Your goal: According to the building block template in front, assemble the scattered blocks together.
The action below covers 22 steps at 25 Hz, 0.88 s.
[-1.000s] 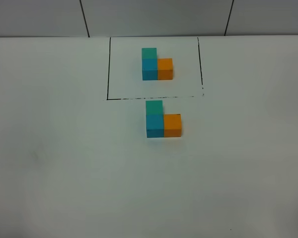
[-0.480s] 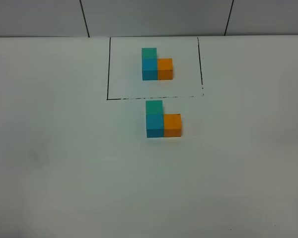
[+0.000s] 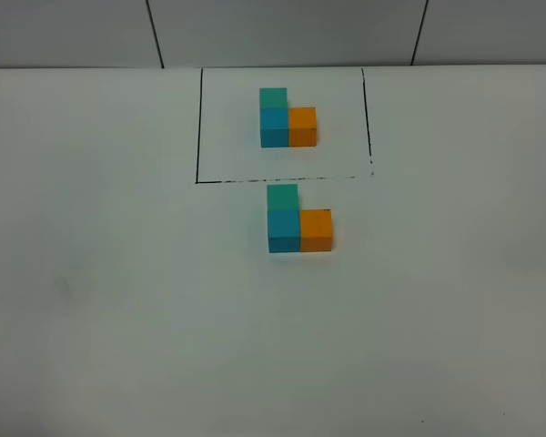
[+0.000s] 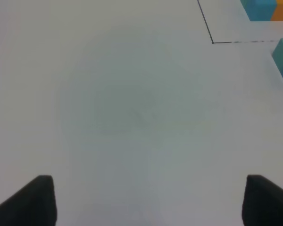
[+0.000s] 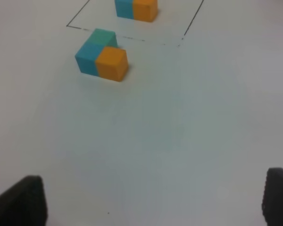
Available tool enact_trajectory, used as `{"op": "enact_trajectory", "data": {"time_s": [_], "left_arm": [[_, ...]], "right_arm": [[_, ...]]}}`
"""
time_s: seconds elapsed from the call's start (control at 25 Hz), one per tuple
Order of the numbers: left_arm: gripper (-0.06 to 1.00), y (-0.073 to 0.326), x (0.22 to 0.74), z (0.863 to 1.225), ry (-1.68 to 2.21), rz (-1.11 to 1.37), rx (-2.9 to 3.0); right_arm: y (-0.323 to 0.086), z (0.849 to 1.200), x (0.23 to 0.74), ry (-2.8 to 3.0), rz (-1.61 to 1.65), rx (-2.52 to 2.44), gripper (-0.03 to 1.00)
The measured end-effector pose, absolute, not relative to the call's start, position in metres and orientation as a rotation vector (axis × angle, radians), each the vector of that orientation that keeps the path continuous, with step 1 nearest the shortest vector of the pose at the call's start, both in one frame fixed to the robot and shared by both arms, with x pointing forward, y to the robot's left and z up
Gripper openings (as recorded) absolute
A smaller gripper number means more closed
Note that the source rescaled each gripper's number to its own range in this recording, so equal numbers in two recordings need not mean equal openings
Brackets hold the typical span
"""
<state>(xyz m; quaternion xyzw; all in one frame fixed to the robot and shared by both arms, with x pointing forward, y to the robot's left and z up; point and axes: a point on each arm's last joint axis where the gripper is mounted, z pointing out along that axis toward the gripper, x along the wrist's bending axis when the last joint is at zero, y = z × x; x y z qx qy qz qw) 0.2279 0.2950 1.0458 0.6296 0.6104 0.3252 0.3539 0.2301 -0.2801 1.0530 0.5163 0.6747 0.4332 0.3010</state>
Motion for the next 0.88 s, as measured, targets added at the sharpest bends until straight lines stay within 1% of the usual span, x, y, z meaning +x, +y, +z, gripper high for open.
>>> {"op": "enact_trajectory", "data": {"time_s": [0.24, 0.88], "left_arm": [[0.81, 0.295, 0.2279, 1.0458, 1.578, 0.841, 1.628], [0.81, 0.295, 0.2279, 1.0458, 1.578, 0.841, 1.628]], "right_arm": [[-0.2801, 1.053, 0.2301, 1.788, 1.152, 1.375, 0.8], [-0.2825, 1.0529, 0.2308, 1.747, 1.15, 1.425, 0.8]]}}
